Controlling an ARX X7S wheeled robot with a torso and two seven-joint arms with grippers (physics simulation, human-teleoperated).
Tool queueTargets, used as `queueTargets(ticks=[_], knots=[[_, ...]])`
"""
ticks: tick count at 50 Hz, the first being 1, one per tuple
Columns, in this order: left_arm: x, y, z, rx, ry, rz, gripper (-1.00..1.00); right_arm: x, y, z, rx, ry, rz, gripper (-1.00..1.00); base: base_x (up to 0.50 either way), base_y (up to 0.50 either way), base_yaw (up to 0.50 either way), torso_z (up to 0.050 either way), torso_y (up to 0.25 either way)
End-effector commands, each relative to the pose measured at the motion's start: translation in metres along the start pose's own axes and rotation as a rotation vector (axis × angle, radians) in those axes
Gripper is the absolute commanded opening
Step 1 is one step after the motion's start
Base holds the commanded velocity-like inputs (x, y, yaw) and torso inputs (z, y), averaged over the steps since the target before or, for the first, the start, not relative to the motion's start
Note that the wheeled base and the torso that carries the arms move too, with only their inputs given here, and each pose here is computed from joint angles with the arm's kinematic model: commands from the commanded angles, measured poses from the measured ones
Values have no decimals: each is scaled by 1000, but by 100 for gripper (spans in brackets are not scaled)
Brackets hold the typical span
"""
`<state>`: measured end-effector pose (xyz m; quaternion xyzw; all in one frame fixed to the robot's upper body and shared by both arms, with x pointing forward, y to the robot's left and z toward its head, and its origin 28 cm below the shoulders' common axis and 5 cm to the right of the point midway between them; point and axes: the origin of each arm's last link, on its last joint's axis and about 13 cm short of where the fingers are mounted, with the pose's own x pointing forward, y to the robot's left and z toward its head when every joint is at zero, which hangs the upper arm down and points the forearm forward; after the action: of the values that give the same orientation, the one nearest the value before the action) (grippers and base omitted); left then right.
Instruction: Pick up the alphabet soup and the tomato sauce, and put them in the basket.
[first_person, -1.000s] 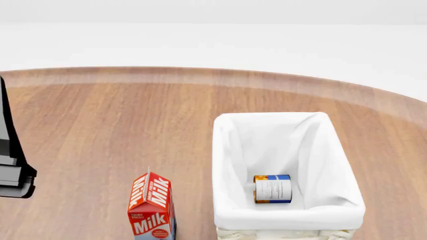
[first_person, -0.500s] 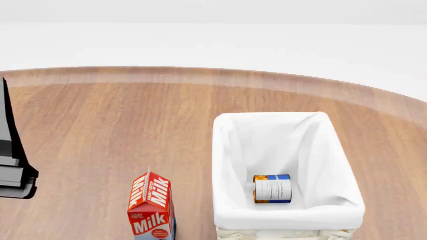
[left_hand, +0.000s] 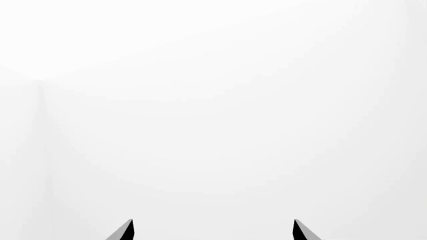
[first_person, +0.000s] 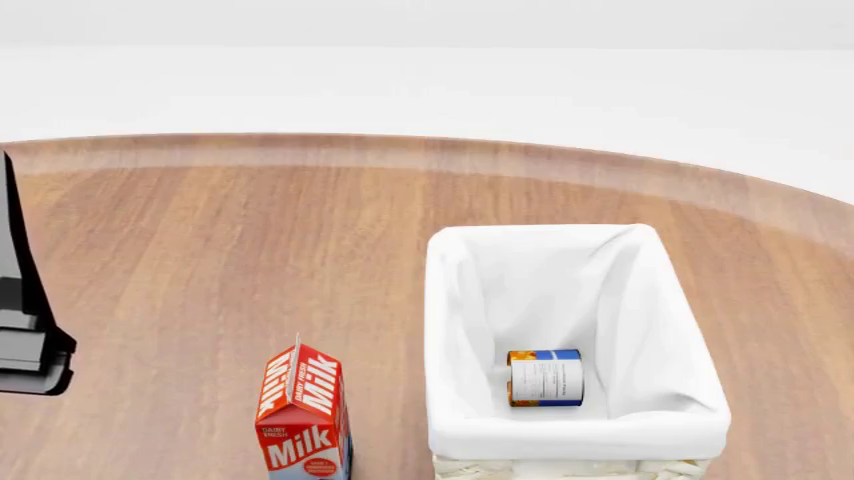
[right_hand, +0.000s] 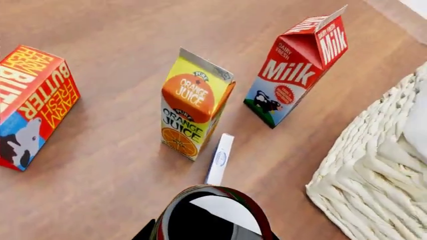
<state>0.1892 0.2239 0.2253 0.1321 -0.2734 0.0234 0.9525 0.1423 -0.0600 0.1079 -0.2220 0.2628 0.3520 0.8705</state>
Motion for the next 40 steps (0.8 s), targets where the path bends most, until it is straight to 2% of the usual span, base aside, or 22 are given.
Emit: queueTargets(ticks=[1, 19, 40], knots=[[1, 1, 1, 0, -2, 3, 100, -16, -17, 28, -5, -110, -45, -100, 0, 0, 0, 0, 0], [0, 2, 1, 1, -3, 3, 100, -36, -34, 64, 14, -245, -95, -100, 0, 0, 0, 0, 0], [0, 0, -1, -2, 2, 2, 100, -55, -71, 104, 56, -379, -235, -100, 0, 0, 0, 0, 0]])
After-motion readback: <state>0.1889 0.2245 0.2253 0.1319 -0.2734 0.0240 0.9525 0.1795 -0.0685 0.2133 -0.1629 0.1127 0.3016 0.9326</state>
